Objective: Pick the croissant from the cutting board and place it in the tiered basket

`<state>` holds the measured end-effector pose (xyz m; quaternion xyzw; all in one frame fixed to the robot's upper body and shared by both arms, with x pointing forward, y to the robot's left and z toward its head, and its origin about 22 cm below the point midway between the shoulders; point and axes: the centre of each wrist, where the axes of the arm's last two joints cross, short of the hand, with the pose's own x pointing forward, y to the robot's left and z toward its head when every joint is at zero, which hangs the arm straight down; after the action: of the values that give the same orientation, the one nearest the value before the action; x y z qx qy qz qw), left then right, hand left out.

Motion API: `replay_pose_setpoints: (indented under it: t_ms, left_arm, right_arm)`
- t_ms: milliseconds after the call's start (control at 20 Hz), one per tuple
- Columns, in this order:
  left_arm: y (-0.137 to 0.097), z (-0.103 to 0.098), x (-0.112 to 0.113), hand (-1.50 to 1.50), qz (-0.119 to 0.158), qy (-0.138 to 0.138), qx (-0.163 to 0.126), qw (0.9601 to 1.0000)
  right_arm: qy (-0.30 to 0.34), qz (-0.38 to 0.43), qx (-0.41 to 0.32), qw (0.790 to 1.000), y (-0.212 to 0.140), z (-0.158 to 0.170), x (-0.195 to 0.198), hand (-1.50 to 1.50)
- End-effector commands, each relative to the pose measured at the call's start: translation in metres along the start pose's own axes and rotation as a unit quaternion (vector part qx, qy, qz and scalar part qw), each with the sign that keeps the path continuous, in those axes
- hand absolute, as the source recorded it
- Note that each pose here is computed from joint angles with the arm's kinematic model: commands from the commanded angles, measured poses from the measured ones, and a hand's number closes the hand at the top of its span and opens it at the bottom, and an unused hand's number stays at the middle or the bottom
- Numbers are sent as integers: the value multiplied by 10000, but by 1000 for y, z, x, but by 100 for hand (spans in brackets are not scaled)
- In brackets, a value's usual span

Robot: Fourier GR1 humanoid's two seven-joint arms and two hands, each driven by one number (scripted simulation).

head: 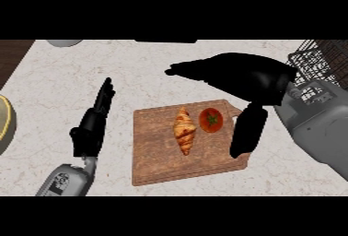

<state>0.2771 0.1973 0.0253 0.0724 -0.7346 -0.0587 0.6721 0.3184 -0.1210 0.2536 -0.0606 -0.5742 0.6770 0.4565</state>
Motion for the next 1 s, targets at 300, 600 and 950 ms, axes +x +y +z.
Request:
replay_pose_setpoints:
  t_ms: [300, 600, 950]
  left_arm:
    - [-3, 1, 6, 0, -48, -21, 97, 9999]
    - [4, 4, 6, 0, -11, -54, 130, 9999]
    - [2, 0, 10, 0, -69, -51, 209, 9997]
  right_arm:
    - [758, 1189, 686, 9876, 34, -68, 95, -150]
    - [821, 1305, 857, 9843, 55, -87, 117, -150]
    - [1248, 1624, 1258, 9707, 62, -98, 126, -150]
